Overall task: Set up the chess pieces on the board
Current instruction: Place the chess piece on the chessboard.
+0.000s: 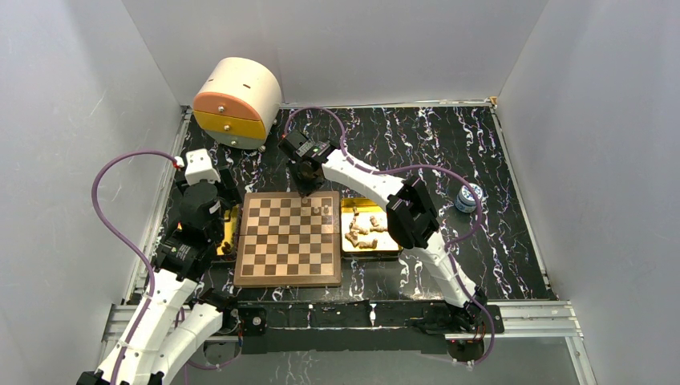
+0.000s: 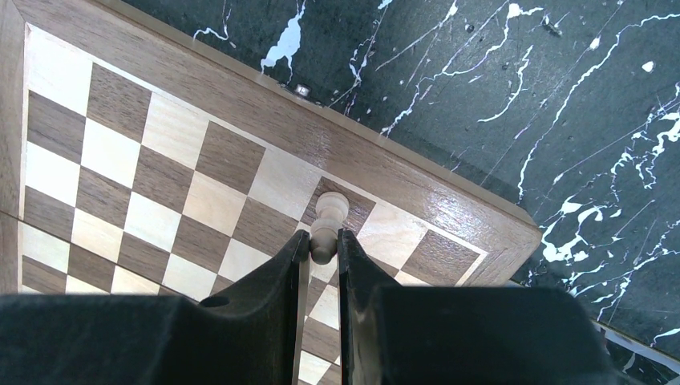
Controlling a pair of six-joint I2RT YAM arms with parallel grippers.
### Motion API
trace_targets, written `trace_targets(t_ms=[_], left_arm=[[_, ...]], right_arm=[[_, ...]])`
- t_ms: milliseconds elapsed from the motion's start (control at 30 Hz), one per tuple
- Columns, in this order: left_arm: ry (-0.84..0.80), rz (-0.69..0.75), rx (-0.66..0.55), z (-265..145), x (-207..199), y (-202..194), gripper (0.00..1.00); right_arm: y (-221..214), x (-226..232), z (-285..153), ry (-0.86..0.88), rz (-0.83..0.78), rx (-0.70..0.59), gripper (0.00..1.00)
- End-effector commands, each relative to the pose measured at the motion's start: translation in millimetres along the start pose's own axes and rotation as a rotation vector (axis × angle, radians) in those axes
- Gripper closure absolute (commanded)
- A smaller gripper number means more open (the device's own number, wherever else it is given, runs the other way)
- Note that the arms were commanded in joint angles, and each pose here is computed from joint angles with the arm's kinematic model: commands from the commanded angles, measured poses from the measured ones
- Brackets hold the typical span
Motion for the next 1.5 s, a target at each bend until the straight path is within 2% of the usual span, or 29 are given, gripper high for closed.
trace_targets(t_ms=[0,600,1067,1467], left_arm=[[-0.008,-0.015,-0.024,1,-2,4,0.40],[-0.011,-0.014,-0.020,1,-3,3,0.40],[-0.012,-0.014,-0.020,1,-3,3,0.39],[-0.014,-0.013,-0.019,1,-3,3,0.39]], right_arm=[[8,-1,-21,0.001,0.005,-0.021,0.75],[11,0,-19,0.006,0.013,-0.026,0.74],[10,2,-11,0.036,0.013,-0.023,0.69],[11,0,-9,0.017,0.013,-0.029,0.75]])
Point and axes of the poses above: each gripper's point midway between its finger pads, its own z axis out along the fingers, its own x axis along the line the jaws close on, y = z × x, the point moved 5 cm from there along -z, back along the fingers, and after that the axes turned 12 degrees about -z, right-handed, at the moved point
